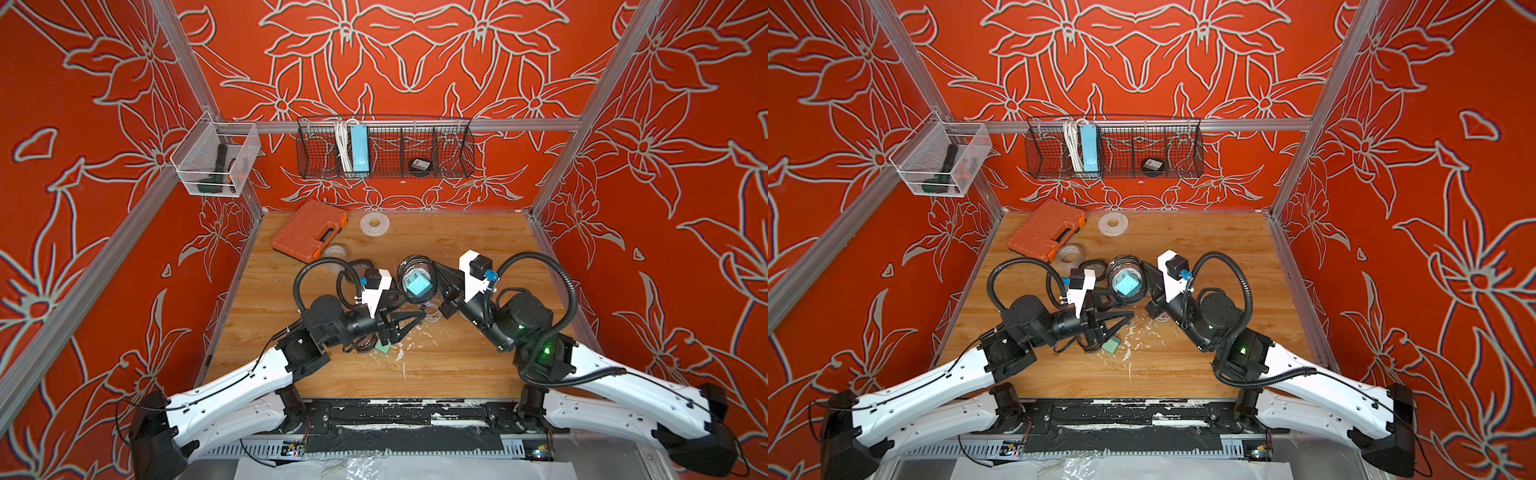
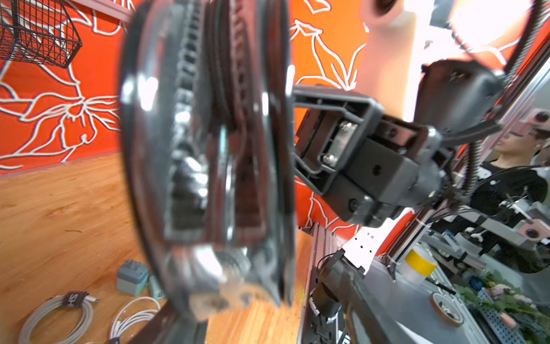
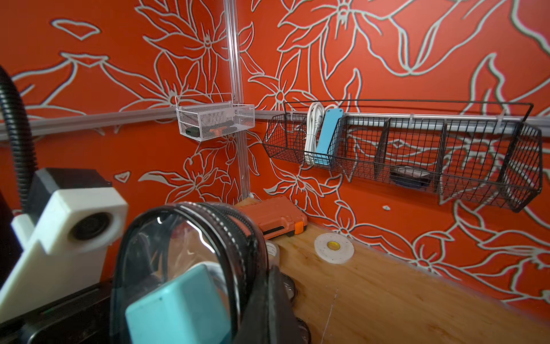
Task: Pack away charging kits
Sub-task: Zip the zipper on the storage bag.
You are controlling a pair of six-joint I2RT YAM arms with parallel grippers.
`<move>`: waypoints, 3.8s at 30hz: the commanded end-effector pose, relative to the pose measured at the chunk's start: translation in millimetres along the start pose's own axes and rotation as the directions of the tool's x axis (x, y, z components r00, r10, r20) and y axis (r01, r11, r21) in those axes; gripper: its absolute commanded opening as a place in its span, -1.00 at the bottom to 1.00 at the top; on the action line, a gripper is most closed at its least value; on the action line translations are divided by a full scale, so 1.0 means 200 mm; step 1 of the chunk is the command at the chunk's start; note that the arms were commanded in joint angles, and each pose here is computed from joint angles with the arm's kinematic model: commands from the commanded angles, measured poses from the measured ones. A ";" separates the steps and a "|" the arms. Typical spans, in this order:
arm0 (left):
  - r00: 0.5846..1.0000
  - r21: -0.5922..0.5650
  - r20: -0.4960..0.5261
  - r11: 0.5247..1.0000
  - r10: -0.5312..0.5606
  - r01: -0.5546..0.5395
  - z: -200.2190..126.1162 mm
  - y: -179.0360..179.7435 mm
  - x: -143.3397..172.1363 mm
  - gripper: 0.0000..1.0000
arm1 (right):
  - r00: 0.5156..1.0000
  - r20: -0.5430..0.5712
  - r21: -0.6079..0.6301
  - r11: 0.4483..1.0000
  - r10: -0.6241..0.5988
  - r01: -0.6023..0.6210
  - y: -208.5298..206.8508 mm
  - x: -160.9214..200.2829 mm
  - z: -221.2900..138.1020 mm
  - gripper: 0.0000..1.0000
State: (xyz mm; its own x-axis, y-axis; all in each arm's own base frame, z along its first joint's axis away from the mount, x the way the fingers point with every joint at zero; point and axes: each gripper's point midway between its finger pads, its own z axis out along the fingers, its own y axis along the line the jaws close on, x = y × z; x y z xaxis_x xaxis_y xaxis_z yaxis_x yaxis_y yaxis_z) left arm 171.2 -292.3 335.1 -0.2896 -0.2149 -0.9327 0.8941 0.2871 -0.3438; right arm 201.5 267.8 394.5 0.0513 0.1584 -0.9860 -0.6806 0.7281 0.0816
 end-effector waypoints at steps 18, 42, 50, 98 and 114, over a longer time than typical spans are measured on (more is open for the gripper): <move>0.859 -0.002 0.502 0.993 0.101 -0.116 -0.22 -0.05 -0.34 0.68 | 0.862 0.114 -0.119 0.869 0.493 -0.481 0.06 -0.12 0.03 -1.00; 0.912 0.184 0.363 0.974 -0.193 0.133 -0.31 0.11 -0.31 0.53 | 0.958 -0.281 0.050 0.997 -0.049 0.066 0.12 -0.12 0.37 -1.00; 0.906 0.205 0.353 0.964 -0.233 0.169 -0.33 0.13 -0.32 0.54 | 0.940 -0.287 -0.082 0.983 -0.182 0.165 0.24 -0.10 0.48 -1.00; 0.835 0.246 0.509 0.965 -0.207 0.089 -0.53 0.01 -0.44 0.41 | 0.997 -0.065 -0.307 0.950 0.044 -0.062 0.52 -0.21 0.27 -1.00; 0.852 0.290 0.455 0.948 -0.260 0.134 -0.47 0.01 -0.46 -0.17 | 0.996 -0.062 -0.279 0.957 0.067 -0.082 0.48 -0.19 0.24 -1.00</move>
State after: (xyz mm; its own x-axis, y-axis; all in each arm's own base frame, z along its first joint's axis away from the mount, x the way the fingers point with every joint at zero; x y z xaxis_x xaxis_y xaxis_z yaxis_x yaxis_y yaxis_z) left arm 178.4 -187.1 392.0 -0.3530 -0.6750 -0.6479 0.8794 -0.0029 -0.4761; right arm 168.2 371.7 434.2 -0.0461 0.1086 -0.9930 -0.8717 0.4811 0.0931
